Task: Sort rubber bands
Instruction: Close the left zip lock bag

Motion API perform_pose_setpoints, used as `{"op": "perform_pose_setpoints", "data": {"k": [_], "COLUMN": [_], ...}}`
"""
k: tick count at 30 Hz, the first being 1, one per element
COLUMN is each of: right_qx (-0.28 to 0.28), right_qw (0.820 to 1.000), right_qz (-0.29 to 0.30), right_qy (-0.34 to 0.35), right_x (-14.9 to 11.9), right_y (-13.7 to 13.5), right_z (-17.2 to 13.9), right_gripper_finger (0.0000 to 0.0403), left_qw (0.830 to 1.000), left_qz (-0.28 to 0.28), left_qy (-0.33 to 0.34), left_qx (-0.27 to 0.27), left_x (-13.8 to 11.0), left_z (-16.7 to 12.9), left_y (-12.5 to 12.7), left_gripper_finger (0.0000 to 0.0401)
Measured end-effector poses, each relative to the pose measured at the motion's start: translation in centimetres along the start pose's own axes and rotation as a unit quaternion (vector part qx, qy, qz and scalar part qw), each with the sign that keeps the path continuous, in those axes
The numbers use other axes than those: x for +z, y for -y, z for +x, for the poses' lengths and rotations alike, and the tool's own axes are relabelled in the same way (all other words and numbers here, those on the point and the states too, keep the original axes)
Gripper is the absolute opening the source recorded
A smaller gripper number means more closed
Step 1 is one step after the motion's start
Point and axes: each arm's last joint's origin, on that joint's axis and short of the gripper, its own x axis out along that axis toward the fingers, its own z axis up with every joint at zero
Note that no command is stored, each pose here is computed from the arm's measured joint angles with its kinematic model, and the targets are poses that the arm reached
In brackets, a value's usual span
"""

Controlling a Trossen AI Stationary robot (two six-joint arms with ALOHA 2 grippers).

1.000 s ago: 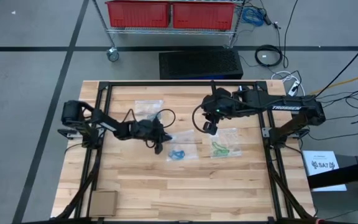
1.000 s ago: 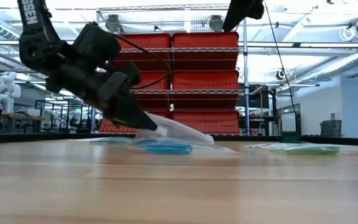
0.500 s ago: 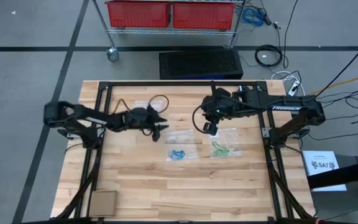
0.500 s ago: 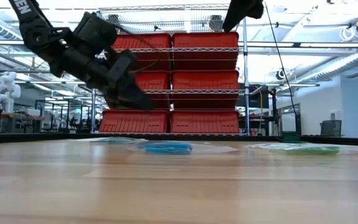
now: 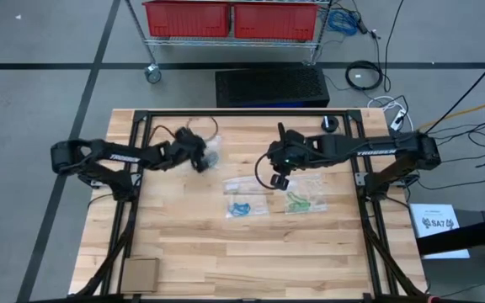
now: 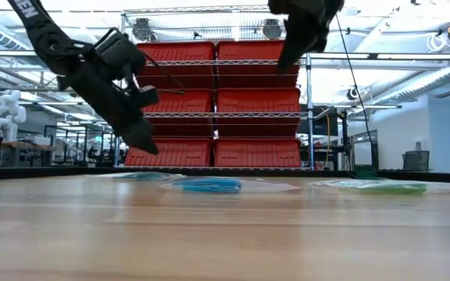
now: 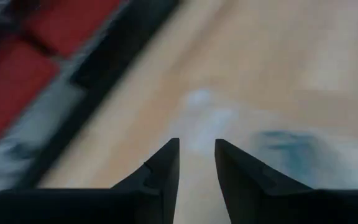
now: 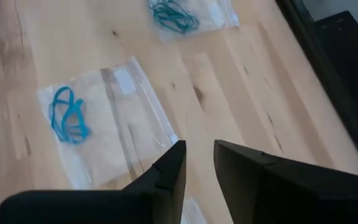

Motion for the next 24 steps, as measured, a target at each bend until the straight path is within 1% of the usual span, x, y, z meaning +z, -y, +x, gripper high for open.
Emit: {"op": "perform_pose_setpoints", "data": {"k": [2, 6, 8, 11, 15, 20, 22, 24], "right_qx": [0.009, 0.044, 0.055, 0.069, 0.072, 0.074, 0.075, 0.076], "right_qw": [1.0, 0.998, 0.997, 0.994, 0.993, 0.992, 0.992, 0.992], "right_qz": [0.003, 0.011, 0.015, 0.02, 0.024, 0.026, 0.028, 0.029], "right_qy": [0.011, 0.042, 0.06, 0.078, 0.091, 0.097, 0.096, 0.096], "right_x": [-0.5, -1.3, -1.7, -2.2, -2.6, -2.7, -2.7, -2.7], "right_y": [-0.2, -0.7, -0.9, -1.1, -1.1, -1.2, -1.2, -1.2], "right_z": [1.0, 2.7, 3.4, 4.2, 4.7, 4.9, 4.9, 4.9], "right_gripper_finger": [0.0075, 0.0075, 0.0075, 0.0075, 0.0075, 0.0075, 0.0075, 0.0075], "left_qw": [1.0, 0.998, 0.997, 0.996, 0.993, 0.987, 0.983, 0.981], "left_qz": [-0.01, -0.052, -0.067, -0.073, -0.079, -0.083, -0.084, -0.082], "left_qy": [-0.007, -0.01, -0.017, -0.026, -0.046, -0.085, -0.107, -0.113], "left_qx": [0.023, -0.026, -0.034, -0.048, -0.072, -0.11, -0.125, -0.134], "left_x": [0.1, 0.3, 0.2, 0.1, 0.1, -0.7, -1.1, -1.1], "left_z": [0.6, 1.6, 2.2, 3.1, 4.6, 6.9, 7.5, 7.9], "left_y": [-1.7, -4.8, -5.9, -7.0, -7.5, -7.1, -6.8, -6.5], "left_gripper_finger": [0.0109, 0.0109, 0.0109, 0.0109, 0.0109, 0.0109, 0.0109, 0.0109]}}
